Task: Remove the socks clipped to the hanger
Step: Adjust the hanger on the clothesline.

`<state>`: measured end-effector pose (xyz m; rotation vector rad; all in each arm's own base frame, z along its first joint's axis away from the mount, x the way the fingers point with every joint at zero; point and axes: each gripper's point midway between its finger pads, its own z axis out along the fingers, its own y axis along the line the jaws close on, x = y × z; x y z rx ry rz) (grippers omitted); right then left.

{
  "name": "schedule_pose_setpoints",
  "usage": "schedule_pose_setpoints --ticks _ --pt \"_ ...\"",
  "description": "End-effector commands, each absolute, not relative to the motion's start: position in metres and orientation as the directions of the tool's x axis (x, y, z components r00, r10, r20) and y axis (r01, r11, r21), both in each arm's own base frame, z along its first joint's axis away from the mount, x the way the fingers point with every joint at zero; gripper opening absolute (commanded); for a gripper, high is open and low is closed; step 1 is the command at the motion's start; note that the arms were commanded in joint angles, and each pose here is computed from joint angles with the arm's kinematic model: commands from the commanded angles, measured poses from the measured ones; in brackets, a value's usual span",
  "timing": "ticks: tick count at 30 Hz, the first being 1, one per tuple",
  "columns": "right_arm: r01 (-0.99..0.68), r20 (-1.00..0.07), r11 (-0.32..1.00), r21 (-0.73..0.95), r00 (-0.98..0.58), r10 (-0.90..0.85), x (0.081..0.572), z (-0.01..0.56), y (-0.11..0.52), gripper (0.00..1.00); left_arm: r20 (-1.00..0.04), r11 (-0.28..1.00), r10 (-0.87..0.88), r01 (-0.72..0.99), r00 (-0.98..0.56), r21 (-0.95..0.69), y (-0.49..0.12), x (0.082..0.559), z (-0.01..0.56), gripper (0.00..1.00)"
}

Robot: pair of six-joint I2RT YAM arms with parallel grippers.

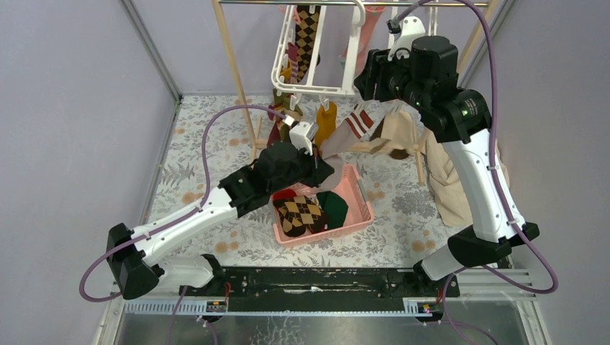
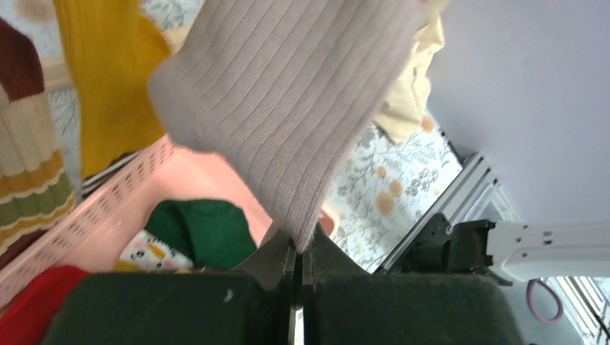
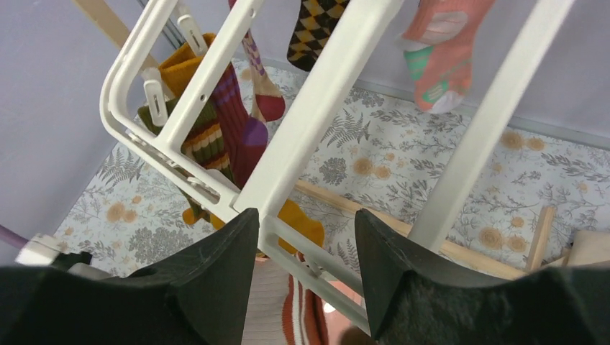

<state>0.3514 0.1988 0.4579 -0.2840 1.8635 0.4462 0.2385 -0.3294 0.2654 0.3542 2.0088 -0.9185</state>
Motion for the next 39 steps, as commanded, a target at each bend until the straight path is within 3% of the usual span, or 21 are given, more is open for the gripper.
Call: schedule_pose_setpoints --ticks 1,12,21,39 --pt "-0.467 -0.961 0.860 0.204 -0.265 0.084 0.345 0.483 0.192 0.59 -0.857 0.608 -0.185 0.629 -0.480 -0.484 -0.350 0.250 0.326 0.00" --pt "-0.566 -0.972 0.795 0.217 -0.203 0.121 0.311 0.503 0.191 0.64 -0.873 0.621 -0.152 0.642 -0.464 -0.449 -0.361 0.260 0.333 0.00" --pt "-0.638 -0.947 0.704 0.310 -0.268 0.175 0.283 0.488 0.204 0.62 -0.896 0.645 -0.126 0.651 -0.427 -0.401 -0.357 0.265 0.350 0.00" --pt "-0.557 -0.944 0.770 0.310 -0.273 0.183 0.302 0.469 0.195 0.60 -0.912 0.646 -0.140 0.662 -0.386 -0.380 -0.334 0.253 0.386 0.00"
